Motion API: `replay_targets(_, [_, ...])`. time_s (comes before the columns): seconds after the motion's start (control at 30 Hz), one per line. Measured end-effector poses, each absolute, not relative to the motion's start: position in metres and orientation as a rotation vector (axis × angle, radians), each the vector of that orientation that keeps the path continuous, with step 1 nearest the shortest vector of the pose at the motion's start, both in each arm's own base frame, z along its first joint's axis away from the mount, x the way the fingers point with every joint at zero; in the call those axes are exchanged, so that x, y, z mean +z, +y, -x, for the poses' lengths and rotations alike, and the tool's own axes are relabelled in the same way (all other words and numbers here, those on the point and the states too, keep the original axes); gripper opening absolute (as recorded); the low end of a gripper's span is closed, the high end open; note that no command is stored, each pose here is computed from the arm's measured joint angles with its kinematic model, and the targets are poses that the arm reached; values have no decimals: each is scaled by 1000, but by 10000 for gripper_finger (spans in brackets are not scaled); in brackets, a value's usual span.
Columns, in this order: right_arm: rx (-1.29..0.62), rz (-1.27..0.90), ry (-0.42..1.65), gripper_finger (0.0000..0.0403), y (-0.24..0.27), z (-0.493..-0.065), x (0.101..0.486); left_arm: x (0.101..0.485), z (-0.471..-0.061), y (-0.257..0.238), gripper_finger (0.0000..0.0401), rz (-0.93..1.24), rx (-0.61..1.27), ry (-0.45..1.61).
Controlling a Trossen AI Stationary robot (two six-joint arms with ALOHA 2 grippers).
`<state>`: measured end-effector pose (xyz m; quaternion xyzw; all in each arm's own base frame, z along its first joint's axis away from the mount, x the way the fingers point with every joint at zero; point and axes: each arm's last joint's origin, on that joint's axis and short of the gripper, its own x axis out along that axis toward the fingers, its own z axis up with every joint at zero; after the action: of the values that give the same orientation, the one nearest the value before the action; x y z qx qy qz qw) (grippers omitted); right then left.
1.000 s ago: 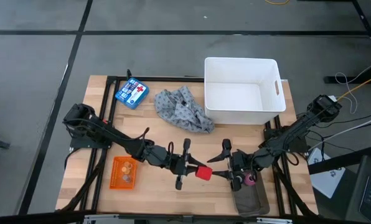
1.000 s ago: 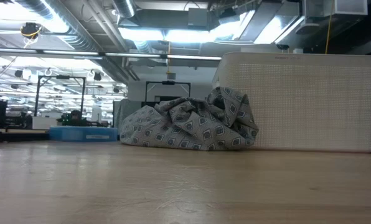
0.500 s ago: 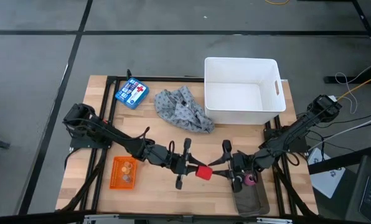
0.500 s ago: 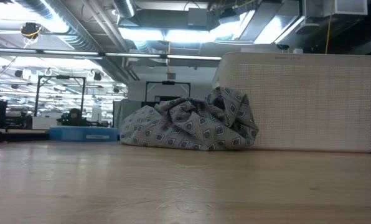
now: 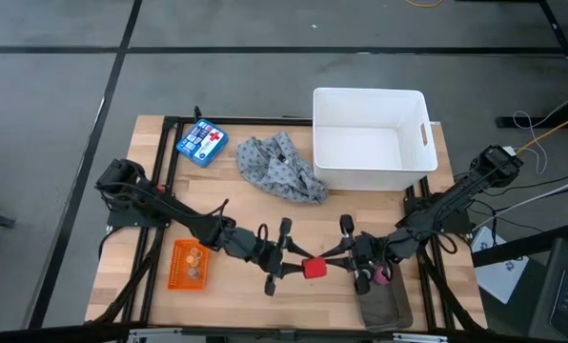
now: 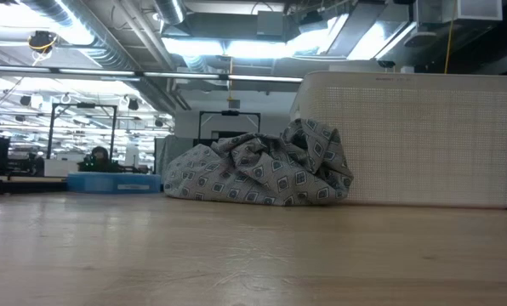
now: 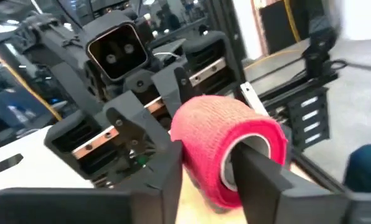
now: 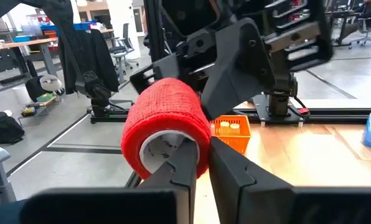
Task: Pick & place medical supplies in basket/bin
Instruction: Put the red bandage into the black bin
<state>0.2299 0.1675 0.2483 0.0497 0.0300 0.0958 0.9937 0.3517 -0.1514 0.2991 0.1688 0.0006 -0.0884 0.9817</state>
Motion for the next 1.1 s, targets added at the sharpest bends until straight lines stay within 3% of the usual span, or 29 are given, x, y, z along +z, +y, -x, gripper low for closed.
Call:
replay_targets(0.3, [190, -102, 56, 34, 168, -230, 249, 311, -314, -172, 197, -471, 113, 146])
replay_targets(0.5, [193, -95, 58, 34, 168, -230, 249, 321, -275, -184, 201, -493, 319, 237])
replay_targets(0.67, [203, -120, 113, 34, 168, -229, 244, 320, -258, -189, 196, -499, 367, 274])
replay_targets(0.9, [327, -413, 356, 34, 171, -227, 230, 319, -261, -186, 196, -503, 378, 281])
replay_targets(1.1, [267, -529, 724, 34, 180, -224, 248, 319, -265, -180, 194, -500, 393, 288])
